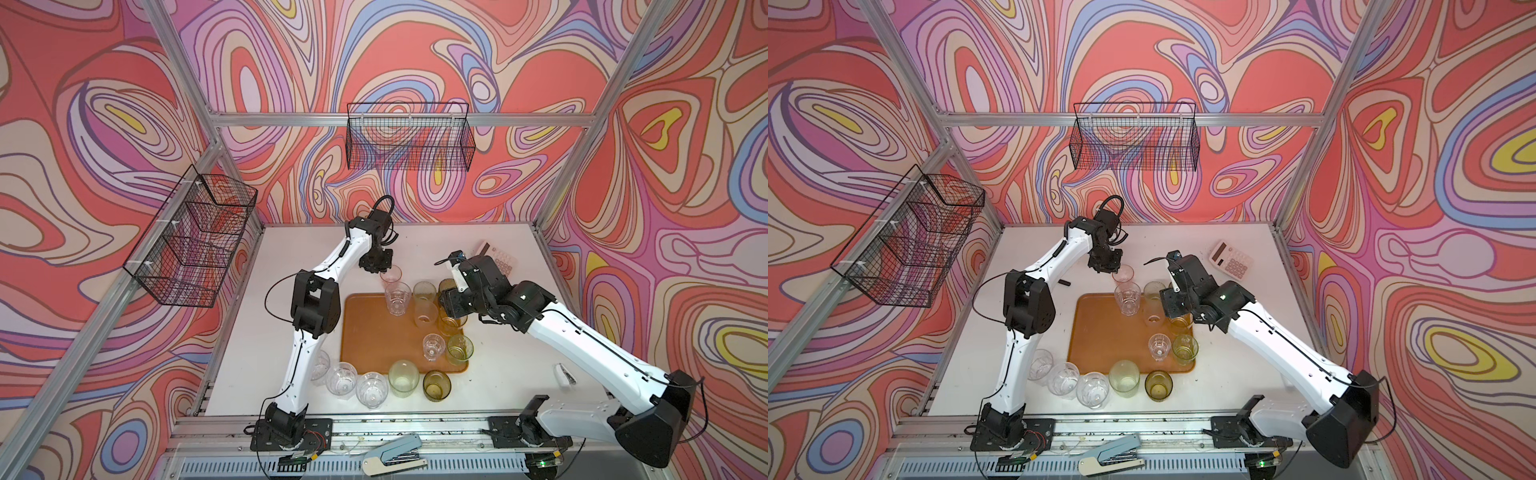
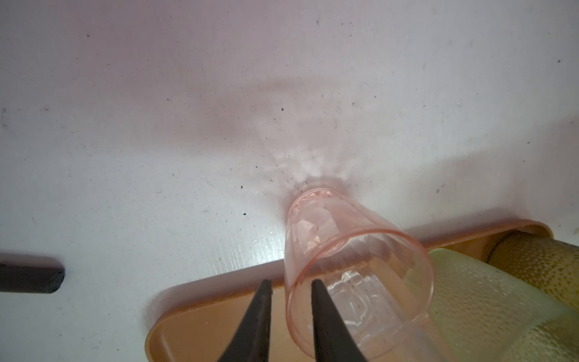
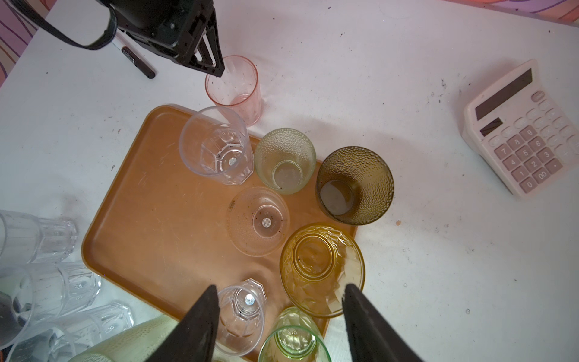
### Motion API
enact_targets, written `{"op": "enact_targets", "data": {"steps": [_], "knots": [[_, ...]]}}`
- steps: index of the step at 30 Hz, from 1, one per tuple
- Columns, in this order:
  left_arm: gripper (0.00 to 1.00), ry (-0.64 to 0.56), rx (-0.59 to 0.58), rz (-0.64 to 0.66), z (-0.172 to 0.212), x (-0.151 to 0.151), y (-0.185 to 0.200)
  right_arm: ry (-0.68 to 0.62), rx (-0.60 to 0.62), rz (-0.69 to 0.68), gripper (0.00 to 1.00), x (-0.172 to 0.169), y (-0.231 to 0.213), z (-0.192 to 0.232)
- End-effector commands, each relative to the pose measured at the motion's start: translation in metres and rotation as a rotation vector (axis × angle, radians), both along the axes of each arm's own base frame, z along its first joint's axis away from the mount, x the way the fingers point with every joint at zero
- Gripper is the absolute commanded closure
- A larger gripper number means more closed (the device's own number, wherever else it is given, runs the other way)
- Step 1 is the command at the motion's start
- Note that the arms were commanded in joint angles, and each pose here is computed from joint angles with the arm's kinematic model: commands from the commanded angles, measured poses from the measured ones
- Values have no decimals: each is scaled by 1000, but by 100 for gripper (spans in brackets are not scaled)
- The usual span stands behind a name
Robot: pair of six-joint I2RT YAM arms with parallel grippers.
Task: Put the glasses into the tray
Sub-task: 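Open the left gripper, shift to the pink glass and close on its rim, then lift the pink glass with the left gripper and carry it over the tray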
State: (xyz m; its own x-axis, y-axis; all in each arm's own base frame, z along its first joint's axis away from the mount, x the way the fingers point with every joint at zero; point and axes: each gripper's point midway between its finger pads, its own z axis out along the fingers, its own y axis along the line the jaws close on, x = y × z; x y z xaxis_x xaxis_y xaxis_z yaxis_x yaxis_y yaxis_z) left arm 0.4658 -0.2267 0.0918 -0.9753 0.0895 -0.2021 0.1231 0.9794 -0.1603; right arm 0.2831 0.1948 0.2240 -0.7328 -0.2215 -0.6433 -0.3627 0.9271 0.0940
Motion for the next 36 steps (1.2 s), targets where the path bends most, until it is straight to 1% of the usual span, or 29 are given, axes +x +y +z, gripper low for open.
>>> {"op": "enact_targets", "data": {"steps": [1, 15, 25, 32, 36], "knots": [[75, 16, 22, 7, -6, 2, 6, -9, 5, 4, 34, 2, 0, 5], [88, 10, 16, 13, -5, 4, 6, -1, -2, 1, 35, 2, 0, 2], [93, 11, 16, 10, -3, 3, 6, -5, -1, 0, 35, 2, -1, 3], [98, -11, 0, 13, 11, 4, 5, -11, 2, 4, 35, 3, 0, 3], [100, -38, 15, 7, 21, 5, 8, -15, -2, 0, 35, 4, 0, 4]]}}
